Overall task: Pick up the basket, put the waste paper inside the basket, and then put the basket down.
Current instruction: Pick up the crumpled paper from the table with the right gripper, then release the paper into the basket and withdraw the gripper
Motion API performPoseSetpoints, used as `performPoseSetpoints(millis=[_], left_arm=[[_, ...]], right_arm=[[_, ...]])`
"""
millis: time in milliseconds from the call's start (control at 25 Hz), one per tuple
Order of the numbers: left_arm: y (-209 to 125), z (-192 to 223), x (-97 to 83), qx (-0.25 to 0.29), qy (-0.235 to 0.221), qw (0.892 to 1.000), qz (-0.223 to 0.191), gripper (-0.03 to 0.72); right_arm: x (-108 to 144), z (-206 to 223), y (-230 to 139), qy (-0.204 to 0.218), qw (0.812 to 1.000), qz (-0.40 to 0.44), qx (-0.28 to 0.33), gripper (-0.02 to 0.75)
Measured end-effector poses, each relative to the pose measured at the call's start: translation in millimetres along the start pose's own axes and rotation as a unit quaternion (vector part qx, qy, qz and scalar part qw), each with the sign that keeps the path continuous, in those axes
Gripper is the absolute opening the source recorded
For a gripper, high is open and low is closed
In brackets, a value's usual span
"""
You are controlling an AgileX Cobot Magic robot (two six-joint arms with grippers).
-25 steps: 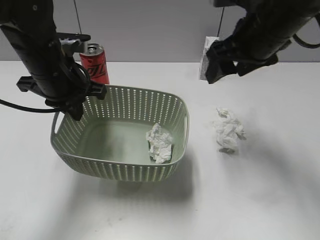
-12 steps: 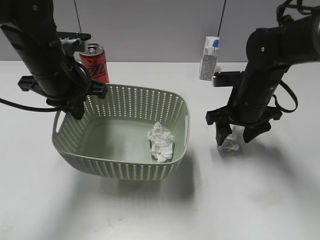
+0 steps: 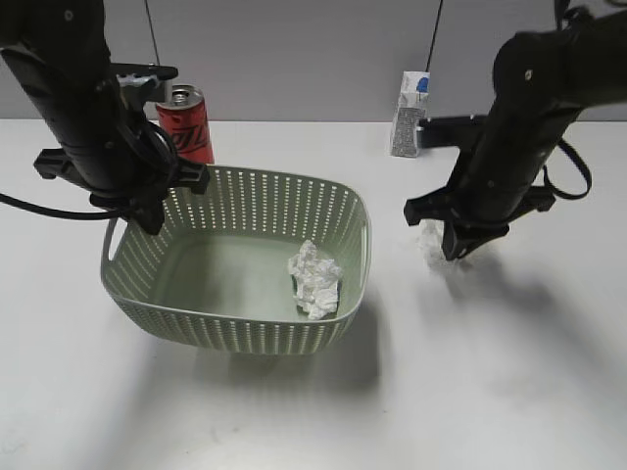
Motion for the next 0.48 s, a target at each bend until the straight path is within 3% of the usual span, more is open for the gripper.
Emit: performPoseSetpoints(millis=[160, 280, 480], left_arm=[[0, 0, 0.0, 0.0, 0.0, 1.0, 0.0, 0.0], [0, 0, 0.0, 0.0, 0.0, 1.0, 0.0, 0.0], [0, 0, 0.0, 0.001, 0.0, 1.0, 0.0, 0.0]], right_arm=[[24, -67, 3, 0.031, 0.995, -0.034, -0.09, 0.013], [52, -113, 1, 0.07, 0.98, -0.07, -0.171, 0.012], [111, -140, -5, 0.124, 0.948, -0.149, -0.254, 0.012]])
Point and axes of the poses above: a point on each arm's last joint axis where the gripper is mounted, z pointing out along that axis toward the gripper, x along the wrist's bending axis when the last joint is at zero, y = z × x, the point moved 1 cm from there along z, pointing out along that axis toward the gripper, and after that the axes turned 13 degrees about -z, right-handed, at the moved point
